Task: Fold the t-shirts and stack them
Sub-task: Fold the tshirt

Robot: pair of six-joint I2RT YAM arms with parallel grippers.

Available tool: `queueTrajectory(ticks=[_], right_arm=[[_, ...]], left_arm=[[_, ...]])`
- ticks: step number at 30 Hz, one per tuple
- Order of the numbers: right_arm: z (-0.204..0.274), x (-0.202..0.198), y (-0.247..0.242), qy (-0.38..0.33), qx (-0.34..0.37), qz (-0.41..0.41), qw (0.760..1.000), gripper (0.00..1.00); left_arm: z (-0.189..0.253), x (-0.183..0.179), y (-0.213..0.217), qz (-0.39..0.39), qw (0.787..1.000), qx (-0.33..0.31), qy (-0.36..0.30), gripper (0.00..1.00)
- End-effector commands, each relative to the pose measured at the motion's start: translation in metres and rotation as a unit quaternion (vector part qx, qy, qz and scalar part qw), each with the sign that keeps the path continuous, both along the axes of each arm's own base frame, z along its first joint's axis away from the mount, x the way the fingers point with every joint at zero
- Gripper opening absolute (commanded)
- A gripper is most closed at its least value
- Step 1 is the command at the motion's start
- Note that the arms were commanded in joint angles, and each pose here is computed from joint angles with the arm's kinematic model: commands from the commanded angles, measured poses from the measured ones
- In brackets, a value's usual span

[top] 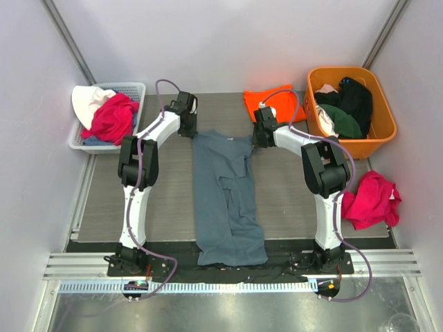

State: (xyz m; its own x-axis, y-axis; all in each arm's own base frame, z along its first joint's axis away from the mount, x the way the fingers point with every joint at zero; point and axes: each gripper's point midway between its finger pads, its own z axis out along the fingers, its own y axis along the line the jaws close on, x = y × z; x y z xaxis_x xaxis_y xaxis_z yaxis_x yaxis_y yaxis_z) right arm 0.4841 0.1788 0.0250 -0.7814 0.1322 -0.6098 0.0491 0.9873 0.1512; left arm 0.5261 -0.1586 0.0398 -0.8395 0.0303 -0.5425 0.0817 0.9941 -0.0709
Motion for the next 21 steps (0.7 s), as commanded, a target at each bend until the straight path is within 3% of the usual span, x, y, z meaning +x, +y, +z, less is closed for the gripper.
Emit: queueTrajectory(ticks=[1, 14, 17, 19, 20, 21], right_arm=[[-0.042, -0.022, -0.016, 0.064, -0.035, -0.002, 0.997, 0.01], [-0.042, -0.021, -0.017, 0.063, -0.036, -0.003, 0.997, 0.01], [-0.031, -0.016, -0.017, 0.051, -0.032, -0.007, 0.998, 0.04], [-0.016, -0.010, -0.019, 0.035, -0.029, -0.013, 0.999, 0.16], [-0.010, -0.007, -0.020, 0.027, -0.029, -0.017, 0.999, 0.22], [-0.001, -0.002, -0.019, 0.018, -0.024, -0.018, 0.999, 0.30]], left_arm=[[0.036, 0.012, 0.007, 0.012, 0.999, -0.011, -0.044, 0.00], [0.036, 0.015, 0.015, 0.023, 0.999, -0.020, -0.043, 0.02], [0.039, 0.016, 0.009, 0.023, 0.998, -0.038, -0.043, 0.12], [0.045, 0.018, 0.005, 0.022, 0.998, -0.049, -0.046, 0.25], [0.052, 0.020, 0.004, 0.023, 0.997, -0.052, -0.053, 0.40], [0.058, 0.021, 0.000, 0.017, 0.996, -0.066, -0.055, 0.44]])
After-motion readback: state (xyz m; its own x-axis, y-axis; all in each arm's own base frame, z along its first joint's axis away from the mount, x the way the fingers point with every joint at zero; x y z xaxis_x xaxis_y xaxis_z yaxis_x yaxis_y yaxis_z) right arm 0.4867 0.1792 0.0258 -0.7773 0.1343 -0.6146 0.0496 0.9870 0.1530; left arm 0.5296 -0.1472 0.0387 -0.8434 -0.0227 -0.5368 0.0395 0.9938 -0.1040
